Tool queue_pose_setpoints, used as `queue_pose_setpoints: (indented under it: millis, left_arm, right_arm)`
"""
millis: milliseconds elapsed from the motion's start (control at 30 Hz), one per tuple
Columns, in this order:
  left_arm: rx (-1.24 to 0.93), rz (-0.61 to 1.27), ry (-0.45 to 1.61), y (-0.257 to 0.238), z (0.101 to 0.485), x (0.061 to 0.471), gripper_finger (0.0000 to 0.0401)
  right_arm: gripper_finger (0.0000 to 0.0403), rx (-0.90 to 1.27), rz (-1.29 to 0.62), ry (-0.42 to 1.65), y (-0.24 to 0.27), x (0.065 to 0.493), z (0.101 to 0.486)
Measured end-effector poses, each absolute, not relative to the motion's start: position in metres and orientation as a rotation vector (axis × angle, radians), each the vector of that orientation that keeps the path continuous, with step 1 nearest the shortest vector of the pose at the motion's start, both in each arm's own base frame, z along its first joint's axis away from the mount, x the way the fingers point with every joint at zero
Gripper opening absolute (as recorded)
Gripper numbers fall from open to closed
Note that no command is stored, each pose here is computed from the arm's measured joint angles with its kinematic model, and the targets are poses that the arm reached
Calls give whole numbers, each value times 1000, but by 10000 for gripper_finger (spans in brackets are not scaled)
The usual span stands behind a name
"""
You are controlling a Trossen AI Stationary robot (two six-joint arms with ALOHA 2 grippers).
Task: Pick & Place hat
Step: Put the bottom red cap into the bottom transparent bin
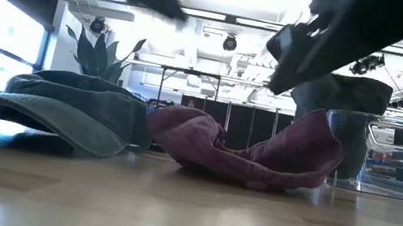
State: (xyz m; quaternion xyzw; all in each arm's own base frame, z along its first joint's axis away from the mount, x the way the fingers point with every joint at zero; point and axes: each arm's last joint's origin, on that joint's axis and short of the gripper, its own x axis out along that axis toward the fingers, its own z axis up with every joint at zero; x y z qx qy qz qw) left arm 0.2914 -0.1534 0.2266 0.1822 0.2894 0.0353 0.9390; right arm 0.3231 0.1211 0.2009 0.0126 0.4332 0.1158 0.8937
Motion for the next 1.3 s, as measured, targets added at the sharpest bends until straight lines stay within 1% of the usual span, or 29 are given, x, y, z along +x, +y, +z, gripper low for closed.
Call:
queue_pose_setpoints:
  millis: [67, 167, 233, 300, 400, 533, 600, 700, 767, 833, 900, 1067, 1100, 1133, 1233, 1300]
  left_arm:
    - [351, 57, 665, -146, 219, 292, 184]
    - [282, 18, 723, -135, 215, 297, 184]
    - [272, 10, 755, -128, 206, 304, 184]
    - [309, -32, 764, -126, 195, 313, 184]
    - [391, -115, 741, -127, 176, 329, 184]
    - [513, -94, 744, -125, 155, 341, 184]
    - [559, -95, 809, -120, 147, 341, 184]
    - [527, -140, 862, -115, 142, 347, 180]
    - [478, -174, 906, -111, 136, 349, 169]
    - [452, -193, 948, -110, 138, 348, 148]
    - [451, -199, 984, -111, 142, 349, 118]
    - [468, -210, 1102, -120, 164, 351, 18]
    - [471, -215, 1115, -124, 170, 351, 10]
    - [476, -213, 1128, -127, 177, 352, 11]
    - [518, -196, 1134, -136, 197, 353, 29]
    - [538, -179, 1117, -140, 205, 355, 33]
  right_arm:
    - [231, 20, 127, 899, 119, 322, 199]
    - [207, 25, -13, 883, 116, 322, 198]
    - [189, 15, -45, 887, 117, 320, 198]
    - [173, 8, -57, 886, 118, 319, 198]
    - [152, 8, -36, 894, 122, 318, 197]
    - [132, 37, 75, 928, 133, 313, 197]
    - [126, 41, 116, 934, 139, 310, 198]
    - [121, 9, 164, 936, 147, 307, 198]
    - [119, -20, 189, 927, 152, 305, 198]
    - [119, -41, 188, 905, 154, 305, 199]
    - [119, -54, 154, 869, 155, 307, 201]
    - [119, -62, 107, 844, 150, 309, 200]
    - [119, -60, 103, 845, 150, 310, 199]
    - [119, -55, 97, 842, 149, 312, 198]
    - [119, -62, 59, 859, 144, 318, 188]
    - [117, -70, 18, 870, 139, 323, 180]
